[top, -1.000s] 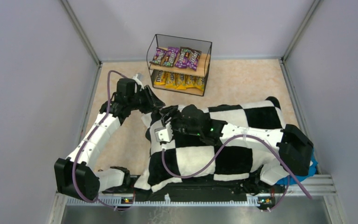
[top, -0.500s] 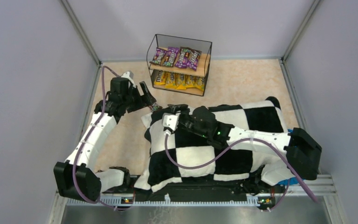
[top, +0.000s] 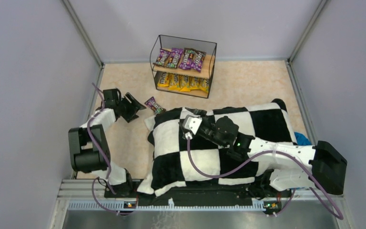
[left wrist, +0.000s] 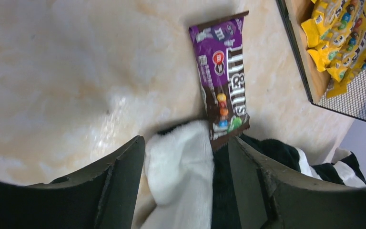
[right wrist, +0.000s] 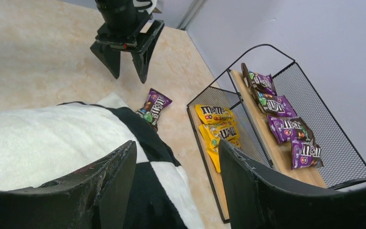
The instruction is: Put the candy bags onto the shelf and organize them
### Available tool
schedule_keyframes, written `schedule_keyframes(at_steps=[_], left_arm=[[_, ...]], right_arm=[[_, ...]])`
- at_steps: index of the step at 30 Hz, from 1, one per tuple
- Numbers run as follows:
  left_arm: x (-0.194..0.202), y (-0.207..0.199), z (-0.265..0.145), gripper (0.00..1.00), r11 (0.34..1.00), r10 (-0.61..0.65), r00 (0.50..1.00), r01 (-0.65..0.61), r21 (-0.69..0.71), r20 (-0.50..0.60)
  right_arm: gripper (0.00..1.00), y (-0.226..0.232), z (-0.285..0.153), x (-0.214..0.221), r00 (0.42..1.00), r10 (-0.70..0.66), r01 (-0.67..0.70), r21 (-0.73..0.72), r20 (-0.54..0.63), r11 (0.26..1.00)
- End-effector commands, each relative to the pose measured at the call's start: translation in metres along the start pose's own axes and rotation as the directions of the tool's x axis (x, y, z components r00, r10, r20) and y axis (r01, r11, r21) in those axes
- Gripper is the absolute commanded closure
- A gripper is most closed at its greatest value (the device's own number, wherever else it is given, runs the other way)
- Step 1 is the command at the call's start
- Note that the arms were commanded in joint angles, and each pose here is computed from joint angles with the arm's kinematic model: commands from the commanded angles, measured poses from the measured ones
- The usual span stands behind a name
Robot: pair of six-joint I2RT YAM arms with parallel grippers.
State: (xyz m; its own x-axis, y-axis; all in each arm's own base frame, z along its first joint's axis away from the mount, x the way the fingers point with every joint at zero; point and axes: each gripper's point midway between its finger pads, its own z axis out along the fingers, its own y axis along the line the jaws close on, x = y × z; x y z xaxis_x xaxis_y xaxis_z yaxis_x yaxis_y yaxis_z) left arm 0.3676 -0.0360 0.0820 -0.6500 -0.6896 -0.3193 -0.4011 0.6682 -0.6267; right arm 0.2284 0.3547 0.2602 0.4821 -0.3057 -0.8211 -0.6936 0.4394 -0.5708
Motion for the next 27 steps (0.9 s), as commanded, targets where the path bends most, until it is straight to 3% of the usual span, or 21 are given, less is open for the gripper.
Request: schedule_keyframes(at_steps=[1, 9, 20, 27], left_arm=[[-0.034, -0.026, 0.024, 0.29, 0.990, 0.067, 0.996, -0.075, 0.121, 0.065], [-0.051, -0.008, 0.058, 0.38, 0.996, 0.038, 0.991, -0.049, 0.078, 0.129], [-0.045, -0.010, 0.097, 0.42, 0.994, 0.000, 0.999, -0.005, 0.111, 0.043], [-0.031, 0.003, 0.107, 0.58, 0.997, -0.014, 1.000, 0.015, 0.072, -0.009]], right_arm=[[0.36, -0.019, -0.008, -0.023, 0.996, 0.034, -0.039, 0.059, 0.079, 0.998], [0.36, -0.015, -0.011, -0.030, 0.991, 0.048, -0.053, 0.043, 0.122, 0.998], [0.36, -0.015, -0.014, -0.030, 0.991, 0.044, -0.050, 0.046, 0.127, 0.998], [0.36, -0.014, -0.011, -0.028, 0.992, 0.039, -0.044, 0.040, 0.122, 0.998]])
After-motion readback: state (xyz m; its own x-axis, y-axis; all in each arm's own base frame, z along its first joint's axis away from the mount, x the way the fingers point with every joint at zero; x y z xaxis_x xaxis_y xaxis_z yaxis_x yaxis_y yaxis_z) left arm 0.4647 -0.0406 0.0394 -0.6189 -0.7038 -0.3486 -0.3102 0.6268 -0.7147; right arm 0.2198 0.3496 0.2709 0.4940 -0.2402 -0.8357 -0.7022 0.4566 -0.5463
